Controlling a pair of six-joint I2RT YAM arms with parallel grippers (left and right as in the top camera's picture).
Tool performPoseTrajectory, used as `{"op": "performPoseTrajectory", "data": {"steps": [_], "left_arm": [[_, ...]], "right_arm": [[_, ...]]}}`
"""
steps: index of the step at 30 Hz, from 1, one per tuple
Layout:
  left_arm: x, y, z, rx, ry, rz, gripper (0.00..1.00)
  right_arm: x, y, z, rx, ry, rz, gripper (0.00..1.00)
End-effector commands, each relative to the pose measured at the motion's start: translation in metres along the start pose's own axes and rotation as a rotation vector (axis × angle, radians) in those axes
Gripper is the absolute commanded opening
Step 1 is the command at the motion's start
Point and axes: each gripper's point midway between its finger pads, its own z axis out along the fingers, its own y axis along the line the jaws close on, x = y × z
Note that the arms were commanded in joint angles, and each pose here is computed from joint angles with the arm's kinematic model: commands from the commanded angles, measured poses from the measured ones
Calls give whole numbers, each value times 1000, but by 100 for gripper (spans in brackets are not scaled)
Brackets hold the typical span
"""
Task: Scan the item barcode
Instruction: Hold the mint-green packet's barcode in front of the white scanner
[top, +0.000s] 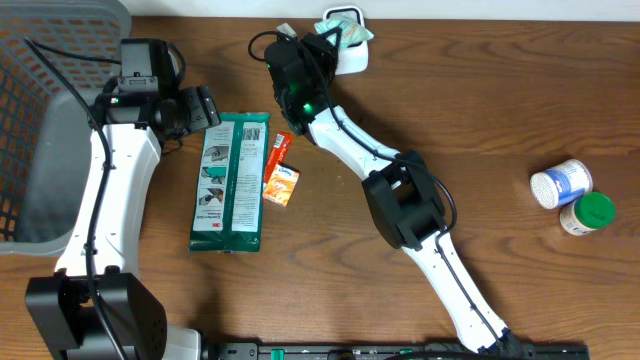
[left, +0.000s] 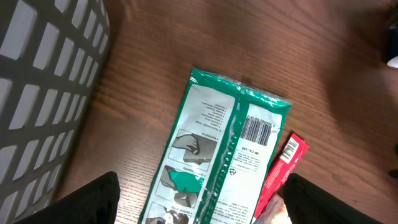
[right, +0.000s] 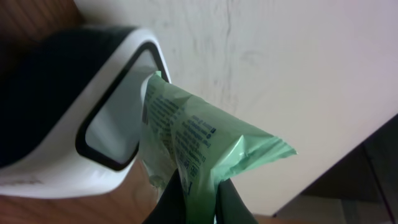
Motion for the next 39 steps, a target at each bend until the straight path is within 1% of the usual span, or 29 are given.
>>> {"op": "performPoseTrajectory", "data": {"steps": [1,8,18,22,27,32,39], "left_arm": [[3,4,5,-15,13,6,85],[3,4,5,-15,13,6,85],[3,4,5,-14,13,6,85],[3,4,5,-15,13,6,85],[3,4,5,-15,13,6,86],[3,4,5,-15,13,6,86],[3,4,5,-14,13,6,86]], "right_arm": [[-16,-8,-6,-12,-77,45,1],[-15,-3,-8,-27,-74,18,1],[-15,-5,-10,-19,-65,34,1],[-14,-27,-9,48,-56,161,1],[-13,-33,-8,66,-52,134,1],[-6,-55,-8,121,-25,235,1],[4,-90,-8,147,-5,239,1]]}}
